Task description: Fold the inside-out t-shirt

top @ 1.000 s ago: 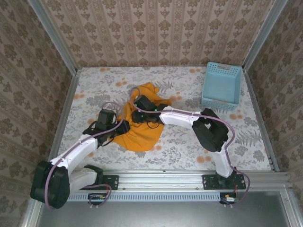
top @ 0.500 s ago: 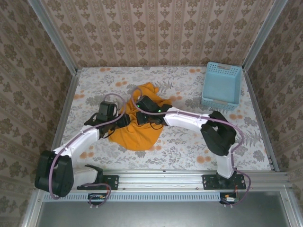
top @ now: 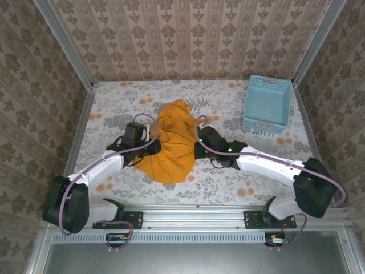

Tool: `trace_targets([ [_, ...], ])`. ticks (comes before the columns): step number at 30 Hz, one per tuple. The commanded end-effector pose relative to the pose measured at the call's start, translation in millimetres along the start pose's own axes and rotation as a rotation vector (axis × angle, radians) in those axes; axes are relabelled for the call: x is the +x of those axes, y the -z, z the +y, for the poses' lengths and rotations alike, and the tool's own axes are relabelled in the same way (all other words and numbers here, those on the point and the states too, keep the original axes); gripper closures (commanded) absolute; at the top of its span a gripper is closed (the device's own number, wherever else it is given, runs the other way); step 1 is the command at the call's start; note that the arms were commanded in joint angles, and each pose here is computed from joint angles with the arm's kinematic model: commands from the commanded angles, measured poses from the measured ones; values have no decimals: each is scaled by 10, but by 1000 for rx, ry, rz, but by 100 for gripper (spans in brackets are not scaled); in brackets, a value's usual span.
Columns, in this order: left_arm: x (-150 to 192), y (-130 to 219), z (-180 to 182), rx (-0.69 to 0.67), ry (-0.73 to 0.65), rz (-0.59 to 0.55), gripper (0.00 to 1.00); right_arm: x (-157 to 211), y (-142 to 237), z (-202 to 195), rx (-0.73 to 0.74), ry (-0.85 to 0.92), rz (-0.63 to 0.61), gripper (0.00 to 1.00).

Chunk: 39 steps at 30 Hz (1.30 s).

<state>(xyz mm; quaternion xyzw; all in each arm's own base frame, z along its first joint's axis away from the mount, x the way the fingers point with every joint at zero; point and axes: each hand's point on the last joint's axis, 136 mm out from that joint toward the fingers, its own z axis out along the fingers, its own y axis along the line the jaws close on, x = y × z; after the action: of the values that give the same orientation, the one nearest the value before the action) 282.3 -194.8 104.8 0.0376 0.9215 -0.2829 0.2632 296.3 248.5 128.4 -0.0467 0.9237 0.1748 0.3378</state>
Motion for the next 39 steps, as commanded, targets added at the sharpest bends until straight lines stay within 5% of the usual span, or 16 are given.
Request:
trace_targets([
  [1, 56, -78, -301, 70, -116, 10, 95, 97, -41, -361, 45, -136, 17, 100],
  [9, 277, -72, -791, 107, -382, 38, 88, -411, 317, -320, -14, -145, -84, 100],
  [15, 300, -135, -701, 48, -390, 61, 80, -680, 477, -241, -39, -148, -143, 99],
  [22, 304, -164, -659, 42, -334, 40, 74, -575, 40, -393, 65, -95, 11, 84],
  [27, 292, -177, -668, 64, -290, 22, 71, -472, 137, -377, 138, 19, 16, 59],
  [39, 263, -212, -700, 81, -278, 27, 71, -14, 246, 208, 45, 90, 45, 55],
])
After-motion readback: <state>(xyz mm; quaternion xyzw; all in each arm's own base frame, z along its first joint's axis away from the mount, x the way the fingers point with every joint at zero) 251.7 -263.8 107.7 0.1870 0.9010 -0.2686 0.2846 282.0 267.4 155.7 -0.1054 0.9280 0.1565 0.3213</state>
